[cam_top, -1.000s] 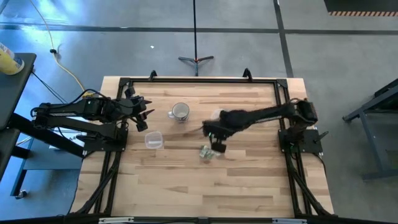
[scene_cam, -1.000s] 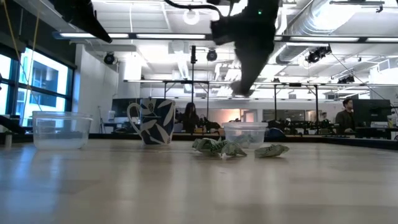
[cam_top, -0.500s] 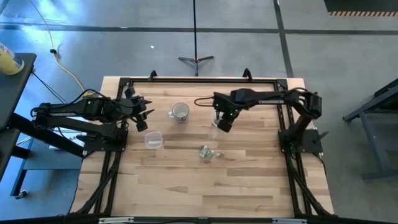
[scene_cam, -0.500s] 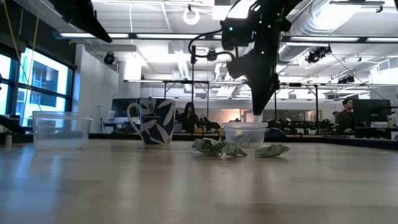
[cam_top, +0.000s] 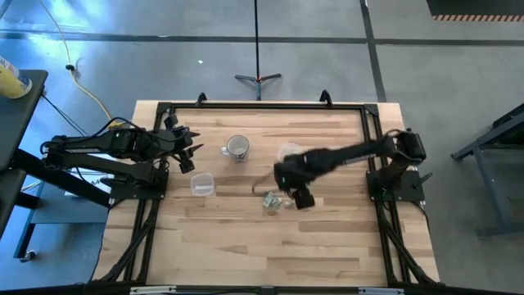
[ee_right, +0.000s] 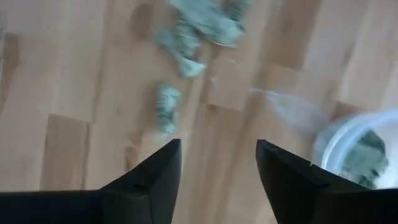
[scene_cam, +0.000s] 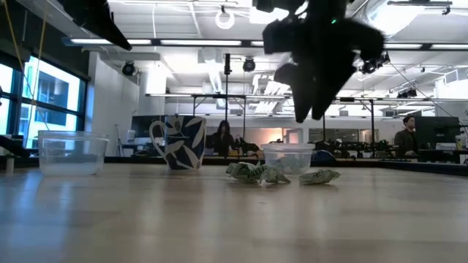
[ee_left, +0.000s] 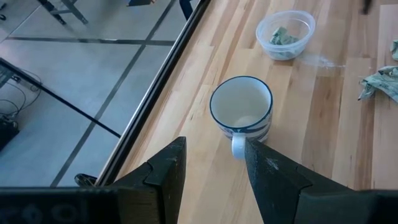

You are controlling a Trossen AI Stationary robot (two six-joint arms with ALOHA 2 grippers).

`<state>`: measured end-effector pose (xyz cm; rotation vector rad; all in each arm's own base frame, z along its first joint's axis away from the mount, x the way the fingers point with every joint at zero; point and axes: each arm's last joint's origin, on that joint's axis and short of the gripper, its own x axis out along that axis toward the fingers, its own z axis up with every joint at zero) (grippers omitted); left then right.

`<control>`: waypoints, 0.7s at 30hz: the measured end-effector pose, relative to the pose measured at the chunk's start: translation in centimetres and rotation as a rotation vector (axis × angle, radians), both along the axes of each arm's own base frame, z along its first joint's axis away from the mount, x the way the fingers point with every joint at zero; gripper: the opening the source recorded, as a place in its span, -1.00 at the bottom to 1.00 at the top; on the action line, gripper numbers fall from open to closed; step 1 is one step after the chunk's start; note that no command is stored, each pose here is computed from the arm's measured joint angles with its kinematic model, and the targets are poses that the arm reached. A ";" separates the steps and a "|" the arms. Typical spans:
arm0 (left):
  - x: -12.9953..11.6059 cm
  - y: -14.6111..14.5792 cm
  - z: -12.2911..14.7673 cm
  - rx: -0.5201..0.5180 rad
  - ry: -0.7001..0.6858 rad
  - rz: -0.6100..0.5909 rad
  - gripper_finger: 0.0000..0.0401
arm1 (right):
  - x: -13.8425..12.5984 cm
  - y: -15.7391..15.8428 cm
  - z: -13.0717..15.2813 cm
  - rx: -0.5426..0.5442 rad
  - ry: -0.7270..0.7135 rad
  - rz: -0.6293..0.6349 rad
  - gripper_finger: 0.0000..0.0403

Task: Pick and place Stevia / Truvia into bins
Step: Put the white stevia packet into the transparent container

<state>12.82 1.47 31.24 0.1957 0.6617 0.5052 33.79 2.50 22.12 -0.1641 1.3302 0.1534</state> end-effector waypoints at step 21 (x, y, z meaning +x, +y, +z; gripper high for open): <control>0.0 0.0 0.0 0.000 0.000 0.000 0.00 | 2.0 5.2 -6.3 -0.011 0.072 -0.068 -0.08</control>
